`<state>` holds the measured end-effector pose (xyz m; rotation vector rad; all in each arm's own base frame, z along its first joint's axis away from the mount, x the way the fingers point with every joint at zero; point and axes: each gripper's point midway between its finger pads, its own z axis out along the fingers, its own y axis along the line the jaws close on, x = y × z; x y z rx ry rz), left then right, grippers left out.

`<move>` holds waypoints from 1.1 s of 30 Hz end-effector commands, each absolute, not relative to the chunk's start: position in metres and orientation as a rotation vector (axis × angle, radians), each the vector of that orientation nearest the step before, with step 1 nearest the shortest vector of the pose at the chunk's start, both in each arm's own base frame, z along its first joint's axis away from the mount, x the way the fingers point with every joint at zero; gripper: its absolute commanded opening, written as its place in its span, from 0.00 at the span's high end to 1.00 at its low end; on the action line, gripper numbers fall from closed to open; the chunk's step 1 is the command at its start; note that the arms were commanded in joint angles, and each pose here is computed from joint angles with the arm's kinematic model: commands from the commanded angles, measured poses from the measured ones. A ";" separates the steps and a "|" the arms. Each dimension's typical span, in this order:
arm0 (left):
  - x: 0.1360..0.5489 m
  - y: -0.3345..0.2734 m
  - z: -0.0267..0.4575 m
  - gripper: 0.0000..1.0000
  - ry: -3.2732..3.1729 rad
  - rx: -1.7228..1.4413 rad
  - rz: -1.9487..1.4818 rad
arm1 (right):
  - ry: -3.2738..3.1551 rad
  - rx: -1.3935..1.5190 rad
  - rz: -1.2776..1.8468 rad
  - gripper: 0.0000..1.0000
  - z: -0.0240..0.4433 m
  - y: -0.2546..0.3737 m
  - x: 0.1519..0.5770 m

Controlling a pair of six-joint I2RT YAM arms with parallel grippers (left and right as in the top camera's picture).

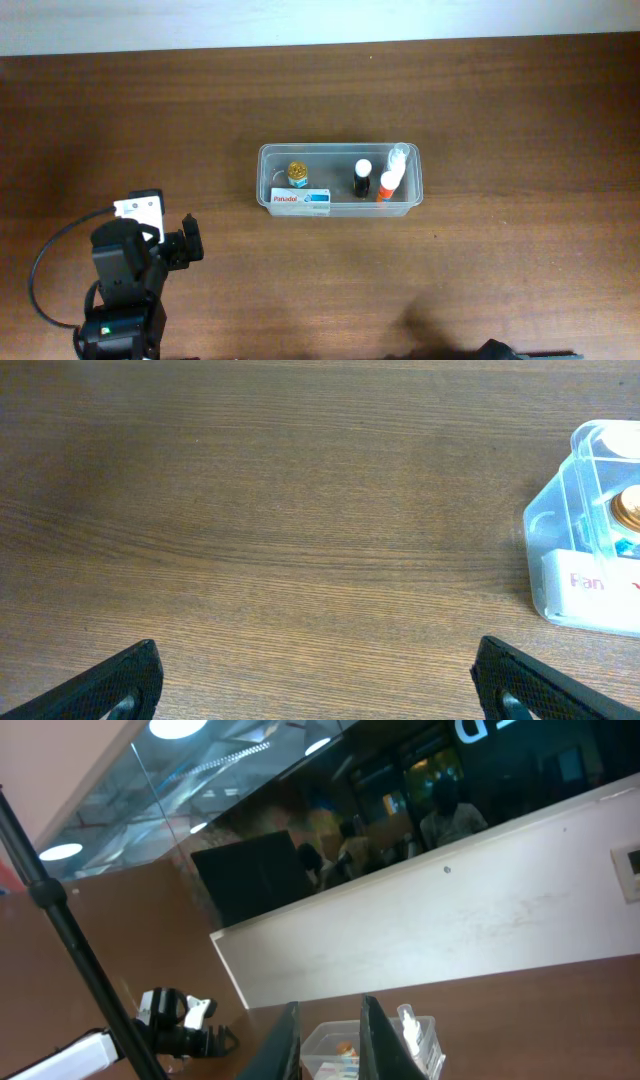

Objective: Pack container

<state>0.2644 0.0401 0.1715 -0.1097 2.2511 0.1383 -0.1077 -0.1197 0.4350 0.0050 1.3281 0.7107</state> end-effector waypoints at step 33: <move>0.265 0.041 0.171 0.00 2.252 -0.090 0.156 | 1.513 -0.066 0.889 0.02 0.435 0.002 0.012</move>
